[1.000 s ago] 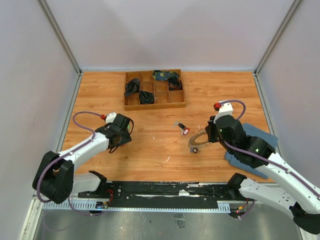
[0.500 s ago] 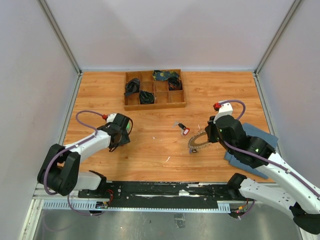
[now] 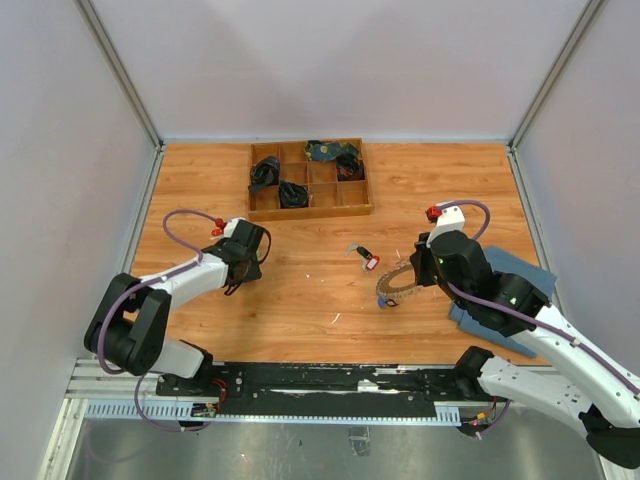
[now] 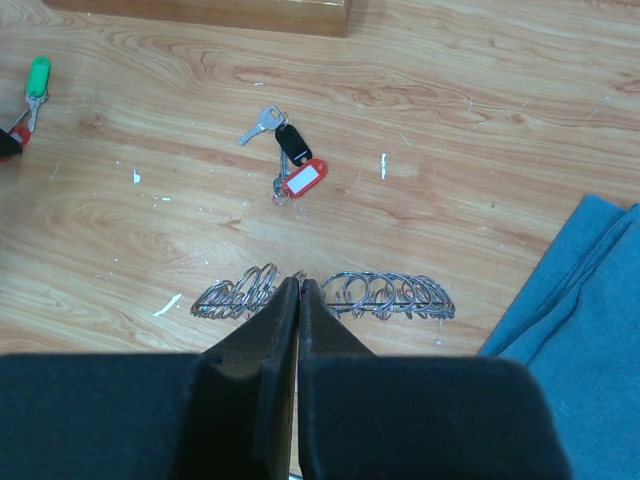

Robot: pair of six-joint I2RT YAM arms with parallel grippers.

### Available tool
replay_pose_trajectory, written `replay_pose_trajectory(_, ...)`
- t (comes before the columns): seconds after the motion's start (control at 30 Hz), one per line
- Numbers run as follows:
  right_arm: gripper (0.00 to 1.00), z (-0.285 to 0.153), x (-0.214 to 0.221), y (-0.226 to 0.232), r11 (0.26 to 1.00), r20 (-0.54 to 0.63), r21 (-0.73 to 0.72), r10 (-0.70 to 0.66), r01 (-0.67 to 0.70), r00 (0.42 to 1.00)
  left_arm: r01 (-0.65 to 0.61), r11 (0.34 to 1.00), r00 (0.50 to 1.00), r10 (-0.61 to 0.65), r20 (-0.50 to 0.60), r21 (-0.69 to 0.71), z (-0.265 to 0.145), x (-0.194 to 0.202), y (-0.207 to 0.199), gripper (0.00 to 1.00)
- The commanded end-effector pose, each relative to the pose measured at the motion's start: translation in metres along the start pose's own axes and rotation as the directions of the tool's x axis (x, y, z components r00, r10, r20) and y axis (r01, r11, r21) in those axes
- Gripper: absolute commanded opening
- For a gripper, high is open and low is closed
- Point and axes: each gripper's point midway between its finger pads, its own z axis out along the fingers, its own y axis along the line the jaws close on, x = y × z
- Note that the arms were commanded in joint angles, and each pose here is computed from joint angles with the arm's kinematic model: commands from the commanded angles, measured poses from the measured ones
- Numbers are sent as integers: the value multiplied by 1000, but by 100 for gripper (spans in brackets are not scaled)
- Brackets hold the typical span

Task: Put the keys on the keyring
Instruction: Move the key to the center of the board.

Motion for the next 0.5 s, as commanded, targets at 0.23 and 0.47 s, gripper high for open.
replay_pose_trajectory(0.23, 0, -2, -10, -2, 999, 47, 4, 42, -43, 998, -204, 956, 970, 226, -85, 211, 8, 43, -100, 36)
replay_pose_trajectory(0.47, 1, -12, -13, -22, 996, 74, 82, 27, -33, 997, -334, 869, 935, 356, 8, 364, -15, 45, -203, 34)
